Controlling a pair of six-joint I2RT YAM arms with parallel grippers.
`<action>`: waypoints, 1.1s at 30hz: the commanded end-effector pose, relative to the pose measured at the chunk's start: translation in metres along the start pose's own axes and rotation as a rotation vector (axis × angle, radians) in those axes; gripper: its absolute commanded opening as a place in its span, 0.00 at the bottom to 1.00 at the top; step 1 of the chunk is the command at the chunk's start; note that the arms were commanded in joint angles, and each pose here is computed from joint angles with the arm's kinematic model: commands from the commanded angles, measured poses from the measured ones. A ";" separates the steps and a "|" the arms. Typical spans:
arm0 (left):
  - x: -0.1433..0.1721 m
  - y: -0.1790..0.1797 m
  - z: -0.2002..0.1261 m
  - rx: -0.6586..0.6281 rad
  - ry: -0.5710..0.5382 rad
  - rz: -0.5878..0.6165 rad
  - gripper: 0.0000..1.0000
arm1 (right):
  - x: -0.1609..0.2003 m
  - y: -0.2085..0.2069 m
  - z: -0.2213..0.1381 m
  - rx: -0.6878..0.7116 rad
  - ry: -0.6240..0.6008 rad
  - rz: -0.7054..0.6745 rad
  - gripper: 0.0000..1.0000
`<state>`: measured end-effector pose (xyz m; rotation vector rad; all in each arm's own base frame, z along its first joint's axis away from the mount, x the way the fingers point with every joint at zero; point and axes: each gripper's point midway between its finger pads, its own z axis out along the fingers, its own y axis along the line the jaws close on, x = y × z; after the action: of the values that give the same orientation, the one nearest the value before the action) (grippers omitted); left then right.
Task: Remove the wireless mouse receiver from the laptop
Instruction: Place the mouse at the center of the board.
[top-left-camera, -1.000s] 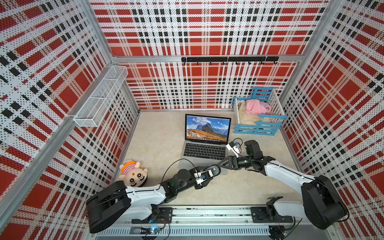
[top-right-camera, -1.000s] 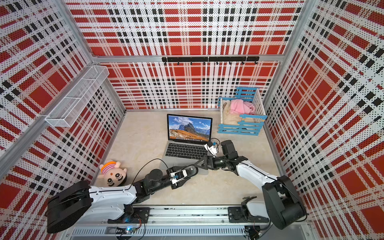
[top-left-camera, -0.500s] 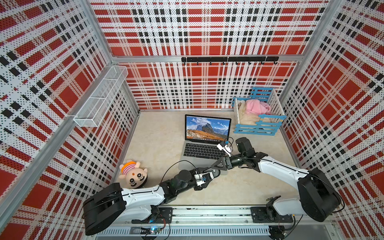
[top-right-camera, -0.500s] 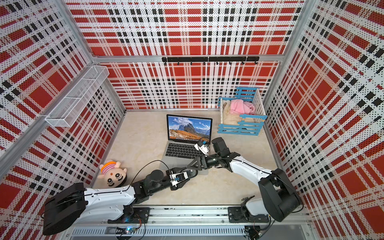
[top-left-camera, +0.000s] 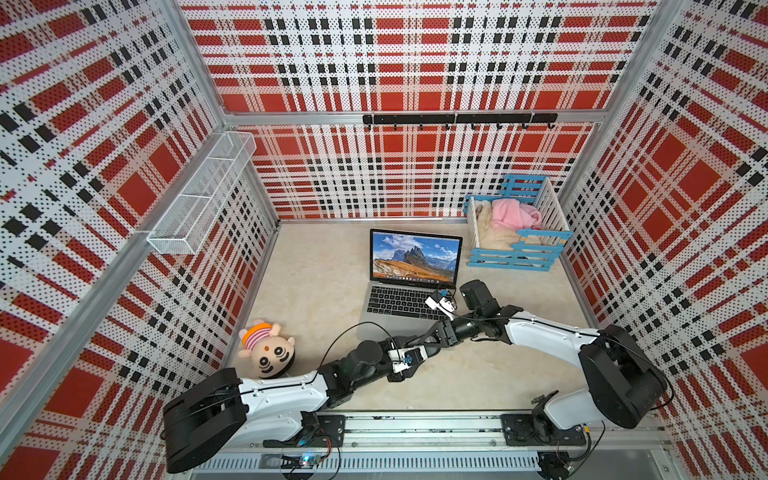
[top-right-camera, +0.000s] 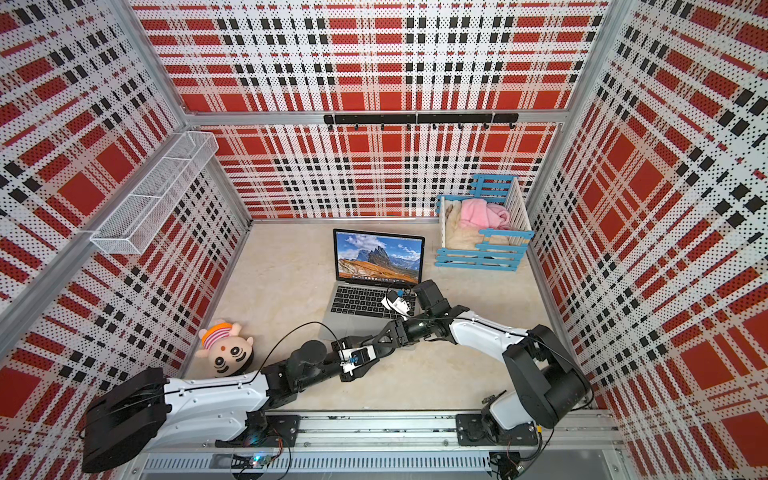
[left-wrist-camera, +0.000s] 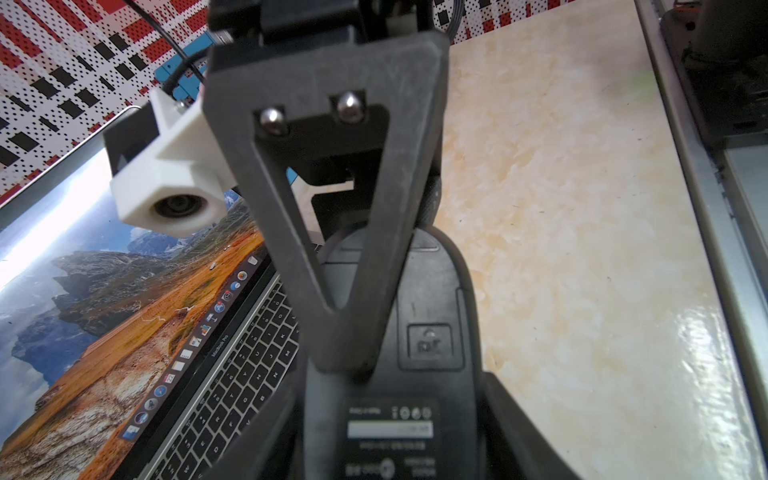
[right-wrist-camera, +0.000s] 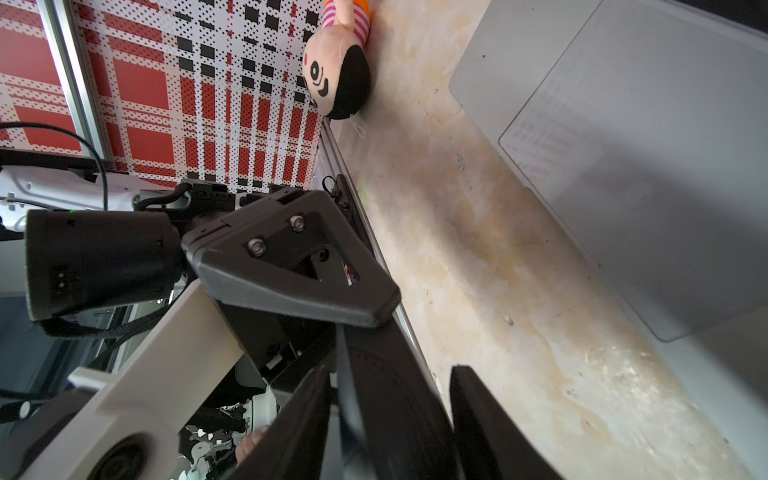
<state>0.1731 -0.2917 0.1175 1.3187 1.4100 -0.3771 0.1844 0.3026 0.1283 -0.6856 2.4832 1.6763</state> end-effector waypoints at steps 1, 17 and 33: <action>-0.017 0.005 0.001 -0.008 -0.040 0.005 0.31 | -0.010 0.013 0.002 -0.029 -0.015 -0.047 0.49; -0.019 0.001 0.001 0.010 -0.046 0.011 0.33 | -0.017 0.013 0.005 -0.045 -0.030 -0.022 0.35; -0.052 0.060 -0.046 -0.197 -0.259 -0.226 0.85 | -0.045 -0.012 -0.057 0.308 -0.228 -0.059 0.19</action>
<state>0.1869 -0.2734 0.1716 1.0756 1.3859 -0.4346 0.2195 0.2879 0.1409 -0.5595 2.4665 1.4604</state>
